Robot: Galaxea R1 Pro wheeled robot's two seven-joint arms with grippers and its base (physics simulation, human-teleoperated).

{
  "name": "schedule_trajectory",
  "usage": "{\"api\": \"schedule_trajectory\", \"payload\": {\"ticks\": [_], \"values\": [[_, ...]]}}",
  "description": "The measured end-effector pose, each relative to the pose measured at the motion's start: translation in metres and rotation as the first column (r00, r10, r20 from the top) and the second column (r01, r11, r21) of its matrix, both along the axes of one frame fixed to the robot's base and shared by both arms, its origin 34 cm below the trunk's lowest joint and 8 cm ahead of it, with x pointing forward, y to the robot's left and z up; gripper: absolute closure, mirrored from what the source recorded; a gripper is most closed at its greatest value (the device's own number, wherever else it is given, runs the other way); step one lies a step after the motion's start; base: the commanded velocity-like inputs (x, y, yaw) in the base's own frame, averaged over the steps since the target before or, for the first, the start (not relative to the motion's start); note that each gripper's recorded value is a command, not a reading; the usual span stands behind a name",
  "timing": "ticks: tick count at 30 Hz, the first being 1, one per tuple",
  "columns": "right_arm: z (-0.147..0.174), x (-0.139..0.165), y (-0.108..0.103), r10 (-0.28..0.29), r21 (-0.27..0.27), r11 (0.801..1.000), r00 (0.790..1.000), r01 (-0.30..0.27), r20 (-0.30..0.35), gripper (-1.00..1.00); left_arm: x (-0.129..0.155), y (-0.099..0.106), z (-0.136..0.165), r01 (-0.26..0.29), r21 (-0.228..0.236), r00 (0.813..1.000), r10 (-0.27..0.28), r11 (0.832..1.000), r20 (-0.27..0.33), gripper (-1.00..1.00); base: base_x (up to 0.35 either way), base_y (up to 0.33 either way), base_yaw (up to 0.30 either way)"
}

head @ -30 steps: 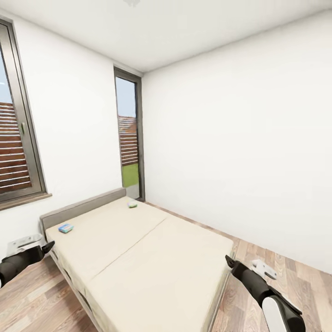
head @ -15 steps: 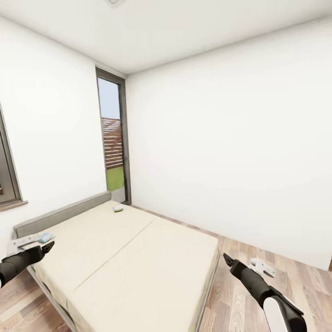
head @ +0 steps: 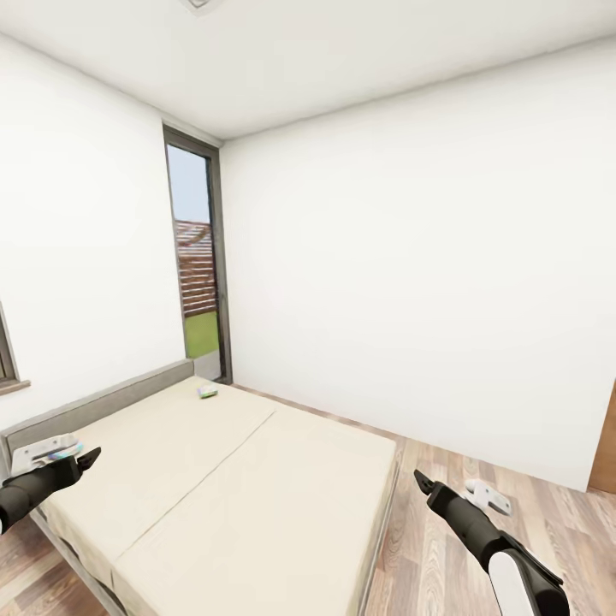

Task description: Put all the toys in the child's room - the three board games (two on the bed and one on the table), the two jigsaw puzzles on the table, and the tennis ball on the table - inside the toy box on the table in the child's room.

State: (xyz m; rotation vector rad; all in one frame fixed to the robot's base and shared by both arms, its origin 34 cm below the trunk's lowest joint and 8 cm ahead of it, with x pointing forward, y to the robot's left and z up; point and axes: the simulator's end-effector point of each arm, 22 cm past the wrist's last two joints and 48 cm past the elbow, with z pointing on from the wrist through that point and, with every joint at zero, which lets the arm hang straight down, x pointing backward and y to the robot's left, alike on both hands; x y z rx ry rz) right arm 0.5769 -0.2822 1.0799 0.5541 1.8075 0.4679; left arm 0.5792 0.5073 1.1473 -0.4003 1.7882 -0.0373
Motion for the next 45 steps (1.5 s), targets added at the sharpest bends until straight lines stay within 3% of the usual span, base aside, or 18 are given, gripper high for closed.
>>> {"api": "schedule_trajectory", "payload": {"ticks": [45], "values": [[-0.024, 0.004, 0.0, 0.0, 0.0, 1.0, 0.999, 0.0, -0.052, -1.0, 0.007, 0.0, -0.024, 0.0, 0.0, 0.999, 0.0, 1.0, -0.052, -1.0, 0.045, 0.005, -0.127]]}}
